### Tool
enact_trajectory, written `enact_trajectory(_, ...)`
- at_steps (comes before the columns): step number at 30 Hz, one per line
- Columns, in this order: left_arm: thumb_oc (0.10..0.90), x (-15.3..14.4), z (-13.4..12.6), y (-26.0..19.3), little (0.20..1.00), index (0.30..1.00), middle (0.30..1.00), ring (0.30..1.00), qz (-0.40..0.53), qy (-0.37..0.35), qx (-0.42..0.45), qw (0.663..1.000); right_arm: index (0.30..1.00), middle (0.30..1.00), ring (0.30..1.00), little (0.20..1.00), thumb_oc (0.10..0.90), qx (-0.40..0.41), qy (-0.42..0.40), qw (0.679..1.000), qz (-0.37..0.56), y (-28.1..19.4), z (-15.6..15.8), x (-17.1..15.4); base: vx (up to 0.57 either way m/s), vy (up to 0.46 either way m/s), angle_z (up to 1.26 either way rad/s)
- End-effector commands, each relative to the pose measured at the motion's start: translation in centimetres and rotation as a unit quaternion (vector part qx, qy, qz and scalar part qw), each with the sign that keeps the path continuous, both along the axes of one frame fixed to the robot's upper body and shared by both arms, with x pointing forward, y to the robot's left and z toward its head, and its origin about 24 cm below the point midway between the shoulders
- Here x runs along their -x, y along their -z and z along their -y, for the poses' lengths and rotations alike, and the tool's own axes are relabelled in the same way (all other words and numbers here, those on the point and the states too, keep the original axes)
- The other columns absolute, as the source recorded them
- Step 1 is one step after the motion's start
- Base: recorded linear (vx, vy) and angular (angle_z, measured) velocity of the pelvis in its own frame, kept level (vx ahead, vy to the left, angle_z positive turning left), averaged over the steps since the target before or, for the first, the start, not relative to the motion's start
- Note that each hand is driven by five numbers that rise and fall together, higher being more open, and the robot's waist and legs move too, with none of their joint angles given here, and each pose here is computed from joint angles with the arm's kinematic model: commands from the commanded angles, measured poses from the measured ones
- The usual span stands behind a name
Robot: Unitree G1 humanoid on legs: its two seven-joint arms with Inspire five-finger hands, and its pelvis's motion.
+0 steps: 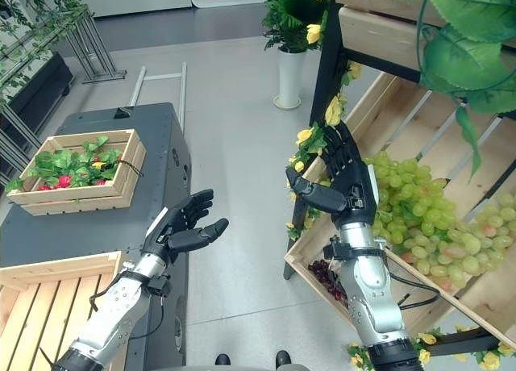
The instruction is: Pick up the fruits from the basket on one side to the basket on the other side
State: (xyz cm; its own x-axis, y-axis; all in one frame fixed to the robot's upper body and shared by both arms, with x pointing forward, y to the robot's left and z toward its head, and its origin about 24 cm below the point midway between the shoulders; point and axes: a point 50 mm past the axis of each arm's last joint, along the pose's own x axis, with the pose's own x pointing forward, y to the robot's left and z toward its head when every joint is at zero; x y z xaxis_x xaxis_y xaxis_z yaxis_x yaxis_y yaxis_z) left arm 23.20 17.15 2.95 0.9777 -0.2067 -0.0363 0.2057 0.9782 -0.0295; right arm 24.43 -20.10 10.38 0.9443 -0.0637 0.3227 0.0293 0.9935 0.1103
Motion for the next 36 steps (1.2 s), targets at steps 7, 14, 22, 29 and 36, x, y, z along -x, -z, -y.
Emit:
enact_trajectory(7,0.8,-1.4,-1.6,-7.0,0.9,0.9,0.9,0.9,0.179,-0.046,0.016,0.983,0.9,0.9,0.9,0.9,0.8,-0.007,0.166,0.984,0.056,-2.0,2.0,1.1,0.0,0.0,0.0)
enact_trajectory(14,0.8,-1.6,-1.7,-7.6,0.9,0.9,0.9,0.9,0.188,-0.057,0.021,0.98,0.9,0.9,0.9,0.9,0.8,-0.068,0.238,0.962,0.115,-3.2,2.5,1.9,0.0,0.0,0.0)
enact_trajectory(22,0.8,-2.1,-1.0,-7.8,0.9,0.9,0.9,0.9,0.193,-0.052,0.028,0.979,0.9,0.9,0.9,0.9,0.8,-0.114,0.114,0.957,0.242,-6.8,0.3,2.7,-0.01,0.005,-0.01)
enact_trajectory(29,0.8,-2.1,-1.1,-7.8,0.9,0.9,0.9,0.9,0.196,-0.041,0.028,0.979,0.9,0.9,0.9,0.9,0.8,-0.146,-0.064,0.935,0.316,-8.5,-0.9,3.2,0.0,0.0,0.0)
enact_trajectory(36,0.8,-2.5,-1.3,-8.0,0.9,0.9,0.9,0.9,0.198,-0.031,0.023,0.98,0.9,0.9,0.9,0.9,0.8,-0.158,-0.239,0.887,0.364,-10.1,-1.7,3.4,0.0,0.0,0.0)
